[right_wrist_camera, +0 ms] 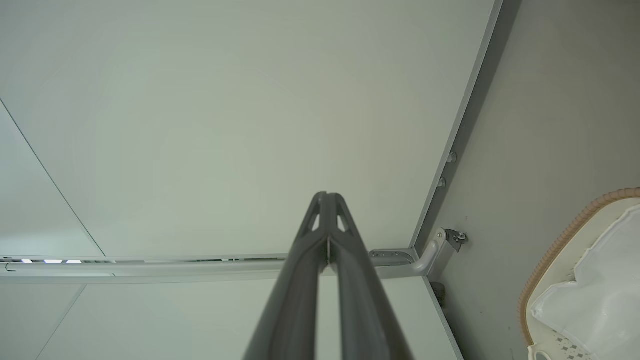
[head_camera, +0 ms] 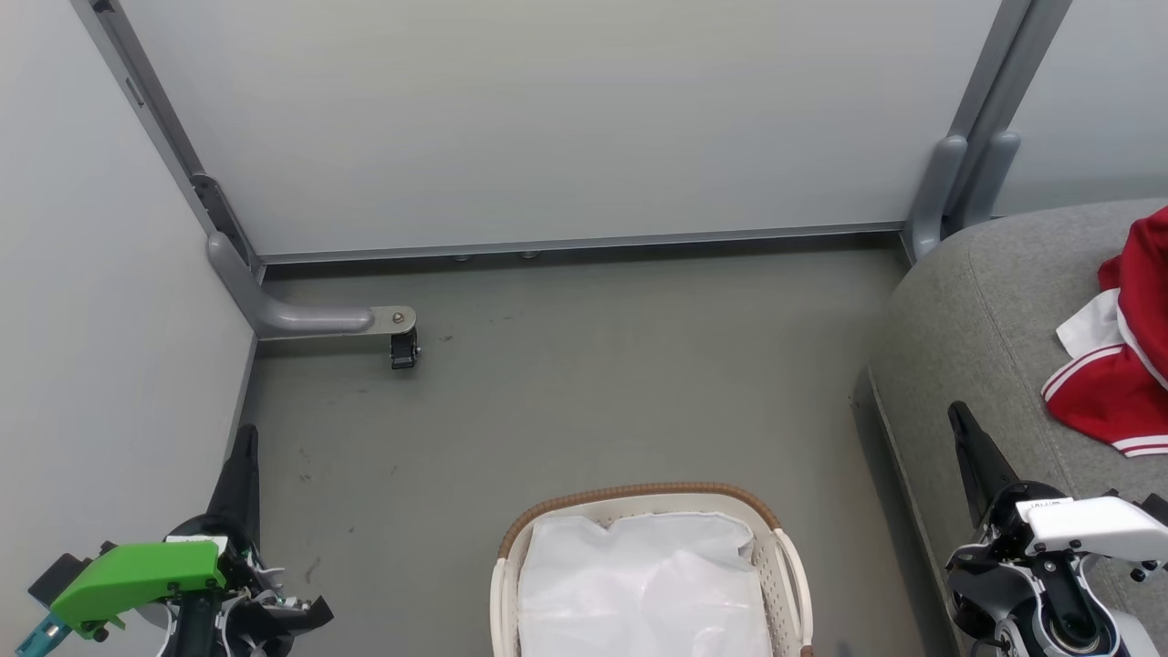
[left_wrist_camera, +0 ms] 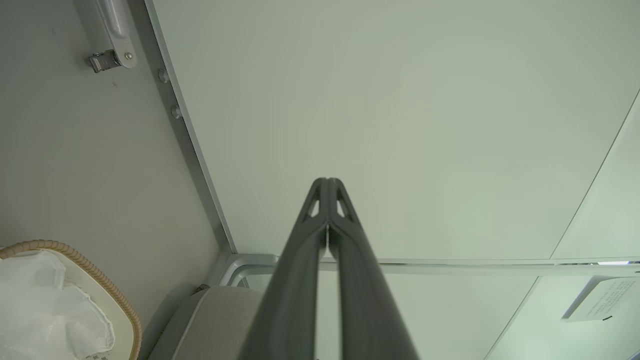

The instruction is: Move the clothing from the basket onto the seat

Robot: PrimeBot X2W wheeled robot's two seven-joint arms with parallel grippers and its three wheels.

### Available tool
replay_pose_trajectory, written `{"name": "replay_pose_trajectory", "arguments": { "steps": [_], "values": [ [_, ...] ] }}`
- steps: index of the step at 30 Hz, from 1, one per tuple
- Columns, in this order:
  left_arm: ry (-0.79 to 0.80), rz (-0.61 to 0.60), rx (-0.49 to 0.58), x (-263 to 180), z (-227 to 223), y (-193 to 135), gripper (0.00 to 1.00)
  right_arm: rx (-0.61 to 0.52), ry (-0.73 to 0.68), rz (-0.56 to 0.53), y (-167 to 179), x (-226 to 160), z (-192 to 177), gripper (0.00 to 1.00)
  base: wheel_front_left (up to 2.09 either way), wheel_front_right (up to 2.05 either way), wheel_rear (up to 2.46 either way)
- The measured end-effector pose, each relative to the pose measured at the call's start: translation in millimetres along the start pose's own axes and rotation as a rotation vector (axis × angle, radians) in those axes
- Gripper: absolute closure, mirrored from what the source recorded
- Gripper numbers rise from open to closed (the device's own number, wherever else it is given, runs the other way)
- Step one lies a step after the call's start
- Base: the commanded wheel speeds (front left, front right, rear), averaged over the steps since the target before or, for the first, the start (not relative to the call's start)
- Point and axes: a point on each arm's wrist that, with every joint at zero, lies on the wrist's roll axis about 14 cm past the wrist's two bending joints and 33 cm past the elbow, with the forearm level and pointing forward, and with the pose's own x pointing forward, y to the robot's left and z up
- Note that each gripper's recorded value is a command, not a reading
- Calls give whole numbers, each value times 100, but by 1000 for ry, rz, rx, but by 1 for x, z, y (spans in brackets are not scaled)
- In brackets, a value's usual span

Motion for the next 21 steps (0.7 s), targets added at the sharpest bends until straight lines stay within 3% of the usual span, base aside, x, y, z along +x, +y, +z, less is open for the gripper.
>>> {"name": "replay_pose_trajectory", "arguments": {
  "steps": [21],
  "values": [
    [0, 0, 0, 0, 0, 0, 100, 0, 0, 0, 0, 0, 0, 100, 0, 0, 0]
  ]
}}
